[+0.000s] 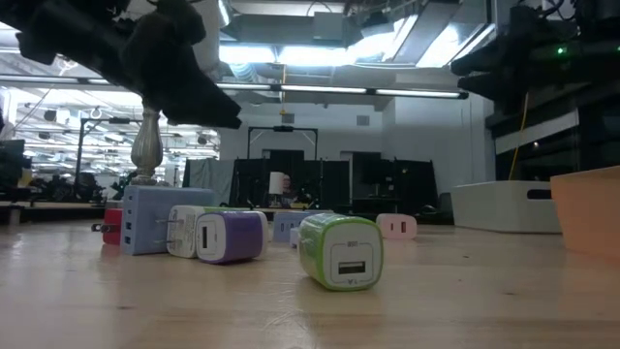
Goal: Pick & Place Office items
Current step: Put the white digital clock into the gray bin
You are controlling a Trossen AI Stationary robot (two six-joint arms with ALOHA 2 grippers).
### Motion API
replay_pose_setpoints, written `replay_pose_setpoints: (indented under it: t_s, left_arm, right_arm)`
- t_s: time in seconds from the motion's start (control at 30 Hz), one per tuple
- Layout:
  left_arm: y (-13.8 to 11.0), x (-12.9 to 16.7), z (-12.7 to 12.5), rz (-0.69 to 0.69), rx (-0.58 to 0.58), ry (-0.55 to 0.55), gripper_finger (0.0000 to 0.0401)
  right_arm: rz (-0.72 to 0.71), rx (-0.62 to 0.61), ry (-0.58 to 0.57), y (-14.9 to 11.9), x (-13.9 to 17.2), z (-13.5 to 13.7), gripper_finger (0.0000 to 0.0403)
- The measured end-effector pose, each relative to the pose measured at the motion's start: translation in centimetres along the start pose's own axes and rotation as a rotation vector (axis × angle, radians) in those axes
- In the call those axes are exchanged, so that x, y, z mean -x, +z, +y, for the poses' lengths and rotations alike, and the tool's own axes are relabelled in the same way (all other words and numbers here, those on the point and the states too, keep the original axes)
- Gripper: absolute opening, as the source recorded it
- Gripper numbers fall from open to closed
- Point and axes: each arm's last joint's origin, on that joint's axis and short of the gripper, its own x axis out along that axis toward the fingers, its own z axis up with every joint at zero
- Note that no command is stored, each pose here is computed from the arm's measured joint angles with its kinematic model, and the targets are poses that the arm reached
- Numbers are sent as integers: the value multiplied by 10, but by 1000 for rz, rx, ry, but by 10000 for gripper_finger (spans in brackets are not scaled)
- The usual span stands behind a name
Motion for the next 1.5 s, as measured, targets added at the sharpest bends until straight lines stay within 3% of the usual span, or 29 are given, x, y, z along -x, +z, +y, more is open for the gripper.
replay_pose_setpoints:
  t_s: [0.2,0.4,0.5,0.7,1.13,1.5]
  left_arm:
    - [8,0,-6,-19,37,-214,245]
    - [21,-13,-11,161,-67,-181,242]
    - [31,-23,-15,241,-162,-199,242]
    - [53,-45,-36,281,-393,-411,242]
    - [57,-106,-69,697,-853,-593,242]
    - [67,-145,-83,732,-1077,-669,242]
  right_arm:
    - [-42,-3,137,6,0,5,235]
    - [-45,-6,162,7,1,7,235]
    - [-71,-9,174,9,1,9,235]
    - [-70,-12,201,9,2,12,235]
    - [-72,-4,211,9,2,13,235]
    - [-70,-3,234,9,2,14,235]
